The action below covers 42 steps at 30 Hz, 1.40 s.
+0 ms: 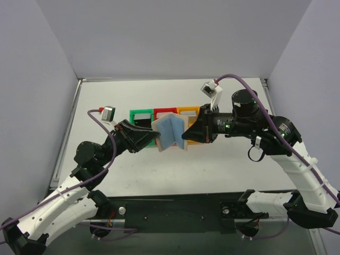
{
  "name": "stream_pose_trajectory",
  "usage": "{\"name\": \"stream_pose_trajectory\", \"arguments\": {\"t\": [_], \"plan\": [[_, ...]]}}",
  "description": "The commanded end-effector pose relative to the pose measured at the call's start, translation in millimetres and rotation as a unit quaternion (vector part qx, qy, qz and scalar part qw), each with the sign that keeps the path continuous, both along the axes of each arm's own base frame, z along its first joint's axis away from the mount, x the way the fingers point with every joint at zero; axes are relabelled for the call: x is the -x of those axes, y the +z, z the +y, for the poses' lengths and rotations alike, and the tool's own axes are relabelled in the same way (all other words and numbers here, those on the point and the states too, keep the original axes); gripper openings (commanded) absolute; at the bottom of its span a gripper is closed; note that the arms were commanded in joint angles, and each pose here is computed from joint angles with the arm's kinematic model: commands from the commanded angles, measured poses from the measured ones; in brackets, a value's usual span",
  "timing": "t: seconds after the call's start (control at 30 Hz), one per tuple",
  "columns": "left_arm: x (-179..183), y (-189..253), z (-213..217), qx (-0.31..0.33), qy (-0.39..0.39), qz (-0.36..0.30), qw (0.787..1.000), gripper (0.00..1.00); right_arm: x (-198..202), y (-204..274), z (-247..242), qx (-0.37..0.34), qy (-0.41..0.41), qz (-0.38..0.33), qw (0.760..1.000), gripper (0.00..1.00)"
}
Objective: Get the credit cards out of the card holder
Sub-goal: Remove the credit card from the card holder.
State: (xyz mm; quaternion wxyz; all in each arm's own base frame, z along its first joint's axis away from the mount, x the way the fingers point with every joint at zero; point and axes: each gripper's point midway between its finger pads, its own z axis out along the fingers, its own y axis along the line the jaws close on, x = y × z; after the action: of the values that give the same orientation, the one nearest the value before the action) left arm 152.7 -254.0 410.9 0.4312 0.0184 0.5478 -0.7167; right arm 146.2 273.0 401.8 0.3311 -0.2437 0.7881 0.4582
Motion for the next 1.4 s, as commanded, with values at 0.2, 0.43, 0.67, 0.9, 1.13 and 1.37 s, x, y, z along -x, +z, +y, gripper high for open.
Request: {"name": "stream_pose_trajectory", "arguments": {"t": [0.2, 0.43, 0.67, 0.9, 1.13, 1.37], "plan": [[9, 21, 16, 0.005, 0.026, -0.042, 0.999, 0.45, 3, 17, 0, -0.029, 0.008, -0.021, 0.999, 0.0], [5, 15, 24, -0.009, 0.057, -0.041, 0.997, 0.39, 4, 19, 0, -0.031, 0.008, -0.023, 0.999, 0.0], [6, 15, 27, -0.012, 0.066, -0.045, 0.997, 0.4, 3, 19, -2, -0.032, 0.005, -0.025, 0.999, 0.0], [2, 8, 26, -0.023, 0.07, -0.036, 0.997, 0.37, 6, 21, -2, -0.034, 0.014, -0.024, 0.999, 0.0], [-1, 5, 23, -0.03, 0.07, -0.036, 0.996, 0.23, 9, 27, -3, -0.043, 0.016, -0.031, 0.998, 0.0], [0, 6, 24, -0.033, 0.073, -0.042, 0.996, 0.17, 10, 28, -3, -0.046, 0.019, -0.032, 0.998, 0.0]]}}
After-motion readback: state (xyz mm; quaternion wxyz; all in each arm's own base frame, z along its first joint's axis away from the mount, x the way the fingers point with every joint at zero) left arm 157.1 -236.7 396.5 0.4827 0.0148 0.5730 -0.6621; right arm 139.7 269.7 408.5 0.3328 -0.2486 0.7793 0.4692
